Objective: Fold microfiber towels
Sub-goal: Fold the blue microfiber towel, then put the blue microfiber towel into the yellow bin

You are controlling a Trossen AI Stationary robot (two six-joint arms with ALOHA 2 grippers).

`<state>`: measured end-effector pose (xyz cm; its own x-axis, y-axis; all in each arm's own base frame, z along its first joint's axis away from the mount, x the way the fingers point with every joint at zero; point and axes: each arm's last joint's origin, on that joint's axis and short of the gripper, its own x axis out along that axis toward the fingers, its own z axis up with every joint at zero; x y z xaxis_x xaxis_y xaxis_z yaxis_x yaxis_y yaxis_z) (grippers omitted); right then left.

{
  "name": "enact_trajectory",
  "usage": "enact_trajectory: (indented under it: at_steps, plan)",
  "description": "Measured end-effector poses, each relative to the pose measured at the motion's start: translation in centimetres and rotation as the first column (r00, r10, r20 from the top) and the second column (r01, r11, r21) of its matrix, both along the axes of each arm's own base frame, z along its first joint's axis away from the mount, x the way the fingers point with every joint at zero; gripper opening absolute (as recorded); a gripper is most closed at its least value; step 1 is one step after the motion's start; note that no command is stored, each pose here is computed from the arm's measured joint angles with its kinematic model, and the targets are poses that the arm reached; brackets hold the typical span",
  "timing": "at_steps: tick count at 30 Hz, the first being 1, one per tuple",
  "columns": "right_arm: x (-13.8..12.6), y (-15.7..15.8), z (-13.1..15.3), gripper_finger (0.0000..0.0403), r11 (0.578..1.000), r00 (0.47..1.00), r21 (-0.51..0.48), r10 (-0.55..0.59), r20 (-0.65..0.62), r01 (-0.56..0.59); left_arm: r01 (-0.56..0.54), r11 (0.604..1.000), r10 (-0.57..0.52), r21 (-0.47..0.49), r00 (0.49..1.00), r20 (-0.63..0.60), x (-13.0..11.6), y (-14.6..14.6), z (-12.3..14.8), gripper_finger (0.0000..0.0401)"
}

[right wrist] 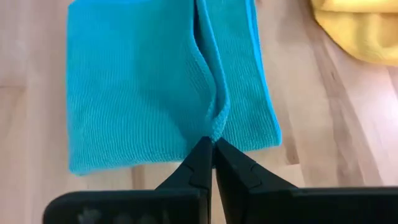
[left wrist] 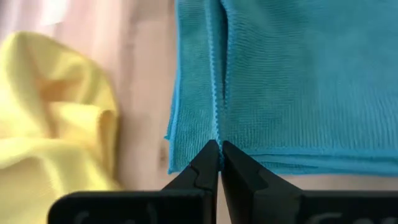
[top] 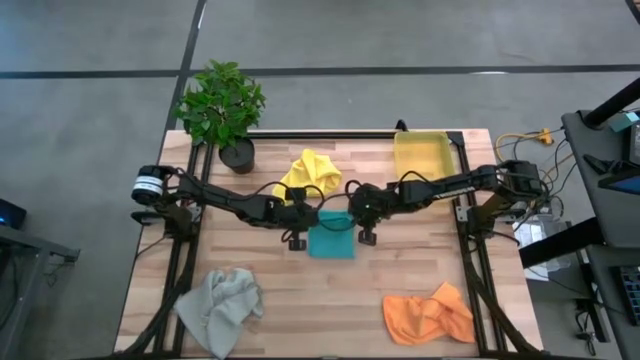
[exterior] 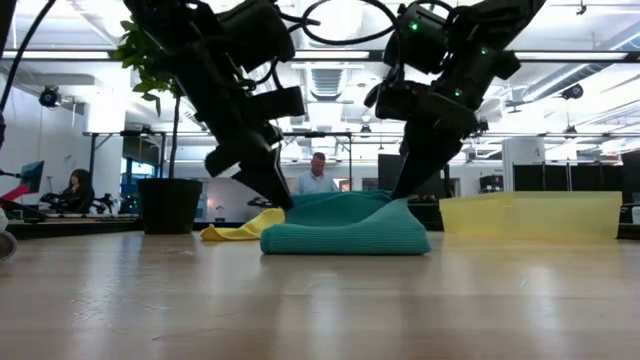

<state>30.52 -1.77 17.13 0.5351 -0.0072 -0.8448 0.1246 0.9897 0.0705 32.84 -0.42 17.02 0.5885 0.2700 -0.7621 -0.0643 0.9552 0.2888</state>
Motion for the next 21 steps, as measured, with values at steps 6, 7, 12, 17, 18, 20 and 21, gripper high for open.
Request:
enact_trajectory:
  at_steps: [6,7,12,17,18,20,21]
  plan:
    - [0.1,-1.0,0.1,0.0040,0.997,0.997,0.031,-0.078,0.017,0.078,-0.040,0.999,0.039,0.030,0.999,0.008,-0.1,0.6,0.3,0.0001]
    - [0.1,-1.2,0.1,0.0049,0.994,0.995,0.038,-0.099,0.025,0.098,-0.045,0.998,0.044,0.033,0.999,0.008,-0.1,0.7,0.3,0.0005]
    - [0.2,-1.8,0.3,0.0092,0.987,0.987,0.061,-0.153,0.045,0.150,-0.088,0.993,0.087,0.081,0.996,0.023,-0.3,1.1,0.7,0.0044]
    - [0.2,-1.7,0.5,0.0117,0.987,0.988,0.063,-0.148,0.052,0.145,-0.116,0.988,0.113,0.101,0.993,0.036,-0.4,1.2,1.0,0.0094]
    - [0.2,-1.6,0.5,0.0119,0.988,0.989,0.066,-0.140,0.052,0.136,-0.116,0.988,0.113,0.099,0.993,0.037,-0.3,1.2,1.1,0.0102]
    - [0.2,-1.4,0.5,0.0122,0.989,0.990,0.069,-0.133,0.051,0.130,-0.110,0.990,0.107,0.088,0.993,0.044,-0.2,1.1,1.2,0.0111]
    - [0.2,-1.3,0.5,0.0122,0.989,0.990,0.078,-0.128,0.051,0.124,-0.098,0.992,0.095,0.073,0.995,0.043,-0.2,1.1,1.2,0.0113]
